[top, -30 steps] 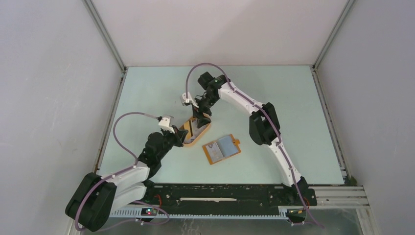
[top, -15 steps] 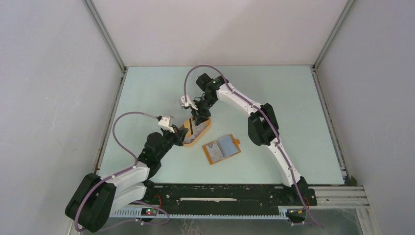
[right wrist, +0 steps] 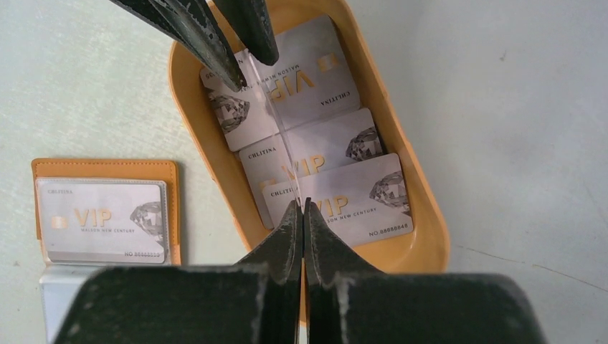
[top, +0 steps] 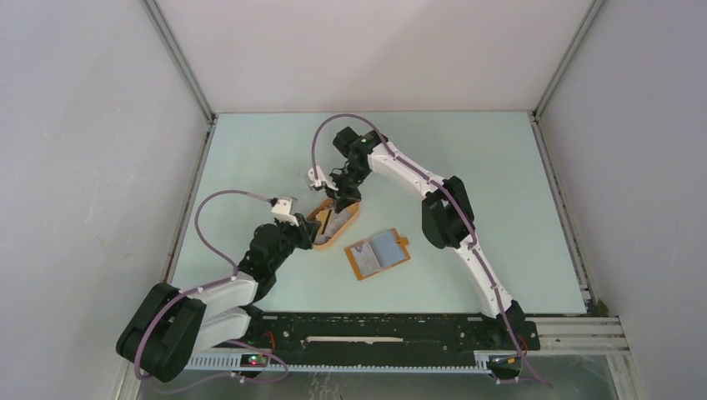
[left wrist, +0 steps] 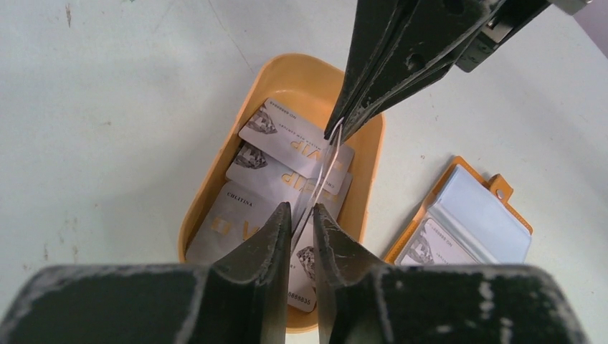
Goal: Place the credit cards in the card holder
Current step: Place the credit card in the storage box, then pick up the credit card from the storage box.
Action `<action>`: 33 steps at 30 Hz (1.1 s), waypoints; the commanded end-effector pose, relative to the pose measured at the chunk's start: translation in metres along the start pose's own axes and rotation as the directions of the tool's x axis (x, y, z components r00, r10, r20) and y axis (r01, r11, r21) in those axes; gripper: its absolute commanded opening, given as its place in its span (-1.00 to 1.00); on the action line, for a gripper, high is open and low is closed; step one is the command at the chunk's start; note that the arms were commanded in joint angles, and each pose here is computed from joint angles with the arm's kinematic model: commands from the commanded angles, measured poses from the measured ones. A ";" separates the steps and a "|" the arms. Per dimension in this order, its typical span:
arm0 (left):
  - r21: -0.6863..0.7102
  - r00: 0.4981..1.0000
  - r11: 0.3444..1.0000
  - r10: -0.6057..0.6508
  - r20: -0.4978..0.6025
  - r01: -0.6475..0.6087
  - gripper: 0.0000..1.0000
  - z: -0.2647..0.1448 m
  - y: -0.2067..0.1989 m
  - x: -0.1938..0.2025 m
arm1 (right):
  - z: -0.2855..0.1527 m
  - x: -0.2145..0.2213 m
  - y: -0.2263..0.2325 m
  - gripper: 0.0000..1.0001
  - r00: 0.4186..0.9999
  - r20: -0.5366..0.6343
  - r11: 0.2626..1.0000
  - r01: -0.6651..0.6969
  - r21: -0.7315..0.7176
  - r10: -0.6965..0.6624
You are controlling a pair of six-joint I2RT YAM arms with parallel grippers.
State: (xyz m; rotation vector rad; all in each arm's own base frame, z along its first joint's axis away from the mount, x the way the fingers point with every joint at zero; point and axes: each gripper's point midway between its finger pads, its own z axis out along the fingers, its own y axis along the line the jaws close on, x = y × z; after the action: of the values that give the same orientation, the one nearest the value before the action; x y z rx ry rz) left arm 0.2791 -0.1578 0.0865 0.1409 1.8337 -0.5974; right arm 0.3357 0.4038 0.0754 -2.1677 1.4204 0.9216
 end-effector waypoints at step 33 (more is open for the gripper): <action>0.030 0.972 0.983 -0.184 0.145 0.181 0.74 -0.040 -0.021 -0.068 | -0.086 -0.048 0.013 -1.00 0.928 0.236 0.953 -0.301 0.022 0.288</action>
State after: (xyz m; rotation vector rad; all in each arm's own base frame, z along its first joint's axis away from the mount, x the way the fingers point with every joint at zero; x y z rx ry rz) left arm 0.2641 -0.1367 0.1253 -0.0489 1.7723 -0.6364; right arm 0.3535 0.3838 0.1187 -1.9038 1.5941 1.0497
